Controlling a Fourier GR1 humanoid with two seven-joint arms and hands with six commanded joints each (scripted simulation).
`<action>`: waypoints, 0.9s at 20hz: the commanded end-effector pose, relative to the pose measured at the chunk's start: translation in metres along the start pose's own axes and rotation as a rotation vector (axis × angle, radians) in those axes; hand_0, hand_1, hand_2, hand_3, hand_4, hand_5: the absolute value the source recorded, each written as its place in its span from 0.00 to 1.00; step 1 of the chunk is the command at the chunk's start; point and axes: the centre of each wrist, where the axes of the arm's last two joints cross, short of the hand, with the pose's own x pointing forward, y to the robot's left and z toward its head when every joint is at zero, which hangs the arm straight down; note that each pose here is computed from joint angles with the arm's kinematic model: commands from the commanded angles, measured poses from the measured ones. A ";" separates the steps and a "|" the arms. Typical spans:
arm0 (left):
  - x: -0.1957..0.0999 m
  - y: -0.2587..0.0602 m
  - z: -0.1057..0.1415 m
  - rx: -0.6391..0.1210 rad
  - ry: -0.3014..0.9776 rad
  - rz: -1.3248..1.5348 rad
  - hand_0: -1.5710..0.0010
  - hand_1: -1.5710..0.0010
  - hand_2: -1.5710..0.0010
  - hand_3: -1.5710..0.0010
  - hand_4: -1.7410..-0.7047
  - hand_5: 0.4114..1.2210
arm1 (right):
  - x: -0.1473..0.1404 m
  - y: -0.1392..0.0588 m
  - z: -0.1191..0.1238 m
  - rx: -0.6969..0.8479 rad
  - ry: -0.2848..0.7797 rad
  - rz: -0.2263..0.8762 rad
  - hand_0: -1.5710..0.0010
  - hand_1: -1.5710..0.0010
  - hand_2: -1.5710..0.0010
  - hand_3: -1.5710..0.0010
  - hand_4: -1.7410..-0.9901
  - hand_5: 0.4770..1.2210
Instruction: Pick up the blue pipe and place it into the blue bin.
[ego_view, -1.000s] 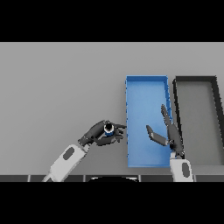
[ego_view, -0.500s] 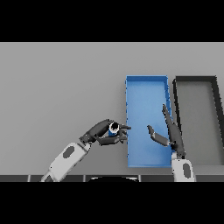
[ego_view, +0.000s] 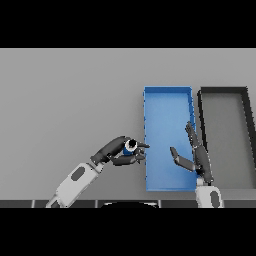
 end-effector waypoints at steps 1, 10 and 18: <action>0.000 0.000 -0.002 0.002 -0.003 0.000 0.00 0.00 0.00 0.08 0.01 1.00 | 0.009 -0.005 -0.004 0.035 -0.015 -0.051 1.00 1.00 1.00 1.00 0.72 0.17; -0.006 0.004 -0.003 -0.002 0.011 -0.014 0.00 0.00 0.00 0.08 0.01 1.00 | 0.100 -0.009 -0.038 0.498 -0.134 -0.041 1.00 1.00 1.00 1.00 0.59 0.06; -0.004 0.004 -0.002 -0.014 0.005 -0.011 0.00 0.00 0.00 0.09 0.01 1.00 | 0.147 0.026 -0.069 0.767 -0.209 0.049 1.00 1.00 1.00 1.00 0.58 0.07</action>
